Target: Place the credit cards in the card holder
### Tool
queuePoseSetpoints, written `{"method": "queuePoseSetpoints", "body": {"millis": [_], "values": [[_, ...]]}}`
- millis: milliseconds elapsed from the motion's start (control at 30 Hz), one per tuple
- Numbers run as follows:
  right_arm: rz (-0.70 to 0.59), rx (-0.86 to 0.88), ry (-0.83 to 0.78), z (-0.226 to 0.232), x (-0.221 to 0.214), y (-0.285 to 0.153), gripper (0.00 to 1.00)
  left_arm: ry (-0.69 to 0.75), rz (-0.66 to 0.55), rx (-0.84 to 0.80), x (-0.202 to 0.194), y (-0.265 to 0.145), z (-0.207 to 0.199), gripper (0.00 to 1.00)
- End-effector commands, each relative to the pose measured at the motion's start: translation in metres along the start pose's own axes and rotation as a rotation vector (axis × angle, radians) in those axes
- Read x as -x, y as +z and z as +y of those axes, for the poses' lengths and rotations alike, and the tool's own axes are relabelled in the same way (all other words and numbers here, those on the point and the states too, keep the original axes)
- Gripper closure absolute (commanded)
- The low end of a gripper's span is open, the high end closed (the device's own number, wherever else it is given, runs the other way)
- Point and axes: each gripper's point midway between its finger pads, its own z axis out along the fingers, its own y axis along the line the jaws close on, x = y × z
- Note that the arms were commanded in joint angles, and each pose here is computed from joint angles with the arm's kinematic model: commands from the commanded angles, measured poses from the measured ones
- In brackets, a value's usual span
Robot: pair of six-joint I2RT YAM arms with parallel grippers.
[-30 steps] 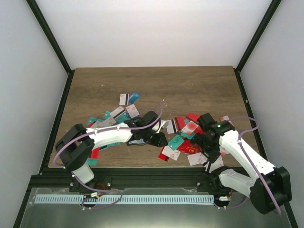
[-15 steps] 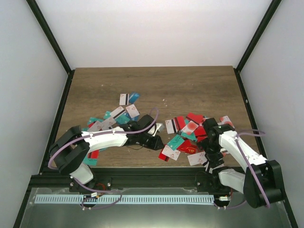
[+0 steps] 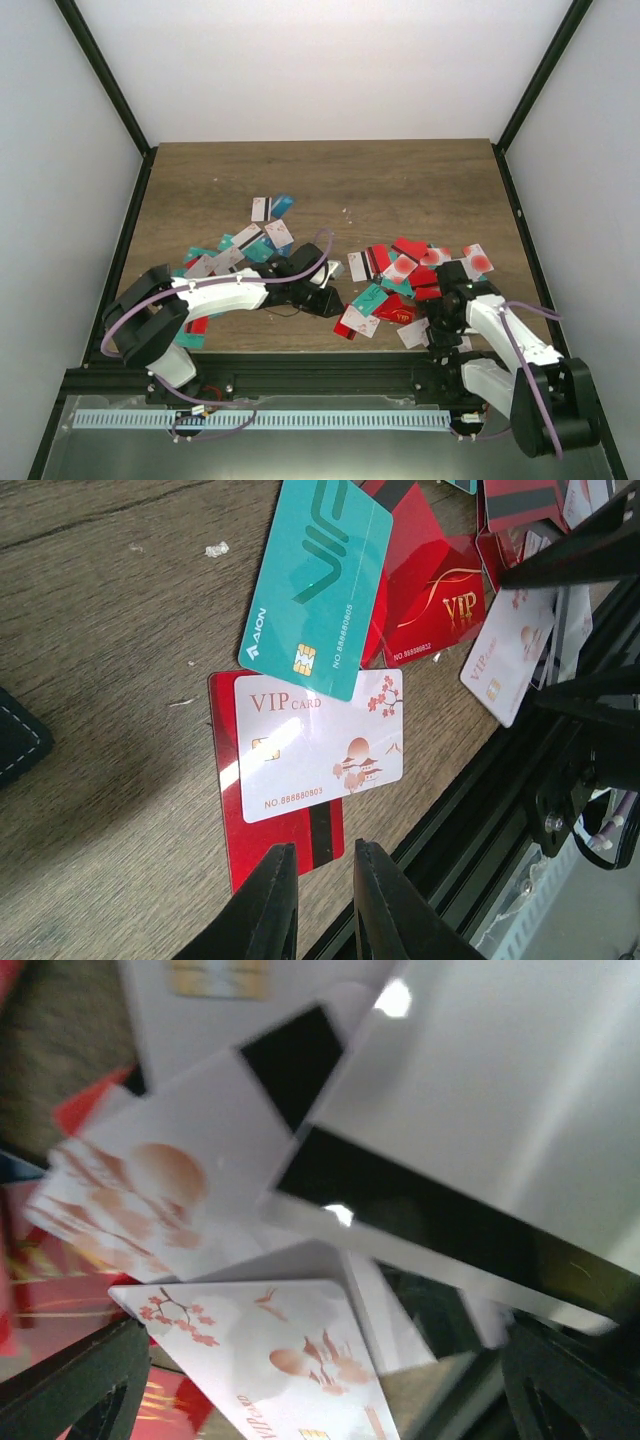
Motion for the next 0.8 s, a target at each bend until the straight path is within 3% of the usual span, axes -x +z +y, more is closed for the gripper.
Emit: {"method": "queuePoseSetpoints", "body": {"millis": [0, 267, 433, 767], "values": [[-0.030, 0.076, 0.057, 0.008, 0.021, 0.019, 0.05, 0.015, -0.020, -0.002, 0.005, -0.004, -0.005, 0.82], [-0.094, 0.240, -0.090, 0.064, 0.038, 0.004, 0.31, 0.019, -0.013, 0.001, 0.010, 0.001, -0.006, 0.82], [-0.071, 0.262, -0.133, 0.075, 0.034, 0.003, 0.47, 0.034, -0.009, -0.002, 0.016, 0.003, -0.010, 0.82], [-0.017, 0.262, -0.195, 0.082, 0.023, -0.004, 0.65, 0.051, 0.000, -0.002, 0.017, 0.004, -0.010, 0.82]]}}
